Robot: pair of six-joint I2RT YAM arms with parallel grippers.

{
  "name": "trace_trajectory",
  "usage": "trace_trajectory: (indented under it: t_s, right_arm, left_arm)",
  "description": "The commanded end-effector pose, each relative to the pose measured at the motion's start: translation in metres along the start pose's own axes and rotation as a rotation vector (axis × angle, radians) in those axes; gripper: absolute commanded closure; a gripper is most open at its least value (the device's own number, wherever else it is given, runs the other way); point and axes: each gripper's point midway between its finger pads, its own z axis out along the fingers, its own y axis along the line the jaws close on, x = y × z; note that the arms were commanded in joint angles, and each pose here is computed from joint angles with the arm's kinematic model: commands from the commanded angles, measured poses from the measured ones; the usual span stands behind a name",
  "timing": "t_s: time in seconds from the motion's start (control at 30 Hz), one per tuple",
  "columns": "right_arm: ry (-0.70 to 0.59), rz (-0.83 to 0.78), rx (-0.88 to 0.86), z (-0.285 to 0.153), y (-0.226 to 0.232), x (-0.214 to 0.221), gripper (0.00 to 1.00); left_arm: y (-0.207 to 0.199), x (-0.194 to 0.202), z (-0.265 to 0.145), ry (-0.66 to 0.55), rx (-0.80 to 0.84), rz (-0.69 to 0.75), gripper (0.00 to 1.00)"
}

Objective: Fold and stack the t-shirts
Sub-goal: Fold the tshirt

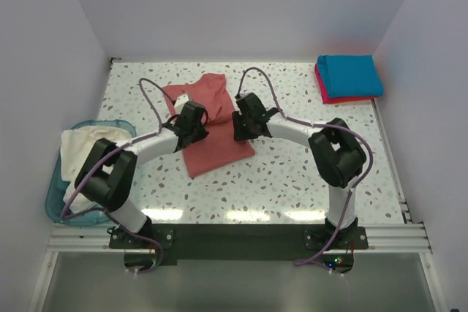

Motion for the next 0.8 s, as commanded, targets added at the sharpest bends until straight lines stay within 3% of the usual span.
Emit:
trace_trajectory:
  t_s: [0.0,0.13,0.37,0.53,0.77]
  right_arm:
    - [-0.012,0.04,0.005,0.009,-0.004,-0.007,0.61]
    - [0.025,0.055,0.026,0.011,-0.013,0.014,0.62]
    - [0.071,0.076,0.017,0.008,-0.02,0.048,0.62]
    - [0.072,0.077,0.004,-0.009,-0.016,0.063,0.62]
    - [0.094,0.095,-0.021,-0.049,-0.025,0.126,0.62]
  left_arm:
    - [-0.026,-0.035,0.019,-0.073,0.04,-0.048,0.8]
    - [-0.024,-0.047,0.043,-0.065,-0.005,-0.055,0.76]
    - [-0.003,-0.011,0.062,0.016,-0.085,-0.034,0.7]
    - [0.012,0.027,0.048,0.063,-0.11,0.009,0.7]
    - [0.018,0.081,0.003,0.109,-0.054,0.049,0.7]
